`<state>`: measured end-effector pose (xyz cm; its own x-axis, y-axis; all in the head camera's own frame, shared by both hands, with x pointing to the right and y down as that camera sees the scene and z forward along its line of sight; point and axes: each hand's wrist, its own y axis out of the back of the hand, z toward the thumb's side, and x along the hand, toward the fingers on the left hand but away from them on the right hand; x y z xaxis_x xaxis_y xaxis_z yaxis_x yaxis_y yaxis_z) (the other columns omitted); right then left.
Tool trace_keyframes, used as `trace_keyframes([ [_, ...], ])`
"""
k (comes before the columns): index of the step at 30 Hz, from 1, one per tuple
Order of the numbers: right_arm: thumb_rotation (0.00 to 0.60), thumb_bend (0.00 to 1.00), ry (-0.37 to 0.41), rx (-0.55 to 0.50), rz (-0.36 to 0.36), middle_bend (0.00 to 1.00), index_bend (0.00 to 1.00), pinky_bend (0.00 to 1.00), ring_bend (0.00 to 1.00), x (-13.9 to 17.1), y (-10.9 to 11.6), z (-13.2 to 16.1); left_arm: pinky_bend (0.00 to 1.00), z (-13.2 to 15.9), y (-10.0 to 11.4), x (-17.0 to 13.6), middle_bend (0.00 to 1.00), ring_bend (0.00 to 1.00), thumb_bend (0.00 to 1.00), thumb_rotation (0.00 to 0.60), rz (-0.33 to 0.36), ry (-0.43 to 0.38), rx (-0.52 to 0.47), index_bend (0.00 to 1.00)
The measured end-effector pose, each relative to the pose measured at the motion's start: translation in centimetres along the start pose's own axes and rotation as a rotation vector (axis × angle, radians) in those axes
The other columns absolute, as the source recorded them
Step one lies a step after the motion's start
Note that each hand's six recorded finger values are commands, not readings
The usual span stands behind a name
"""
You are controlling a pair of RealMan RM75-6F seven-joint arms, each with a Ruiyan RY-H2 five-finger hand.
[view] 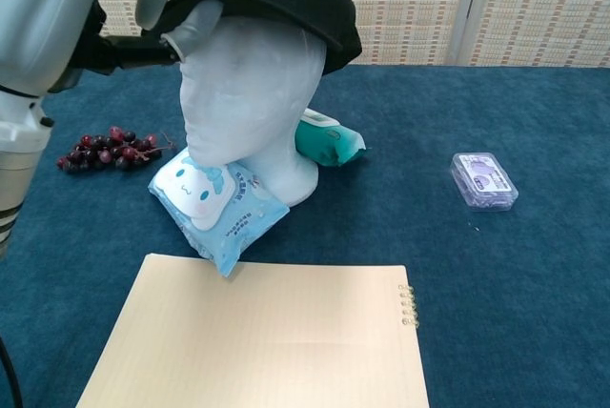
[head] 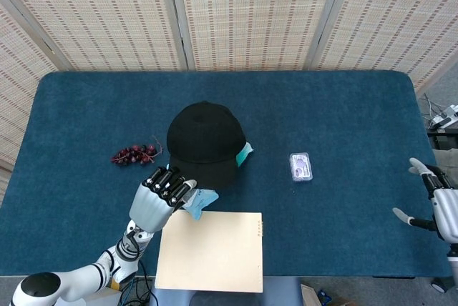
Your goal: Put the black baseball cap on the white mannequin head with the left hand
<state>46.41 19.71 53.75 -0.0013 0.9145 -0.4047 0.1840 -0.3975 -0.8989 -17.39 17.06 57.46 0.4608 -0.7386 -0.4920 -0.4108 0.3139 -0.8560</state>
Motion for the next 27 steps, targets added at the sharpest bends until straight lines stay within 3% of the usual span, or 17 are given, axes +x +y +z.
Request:
trace_keyframes([
  [15,0.600,0.03,0.001,0.003,0.004,0.26,0.08,0.50,0.14,0.0,-0.1,0.1,0.64,-0.8,0.2,-2.2,0.84,0.51,0.39,0.600,-0.025,0.039,-0.009,0.81],
  [27,0.600,0.03,0.002,0.008,0.009,0.27,0.08,0.50,0.14,-0.1,-0.3,0.2,0.64,-1.2,0.5,-4.1,0.79,0.47,0.39,0.600,-0.062,0.091,-0.024,0.73],
])
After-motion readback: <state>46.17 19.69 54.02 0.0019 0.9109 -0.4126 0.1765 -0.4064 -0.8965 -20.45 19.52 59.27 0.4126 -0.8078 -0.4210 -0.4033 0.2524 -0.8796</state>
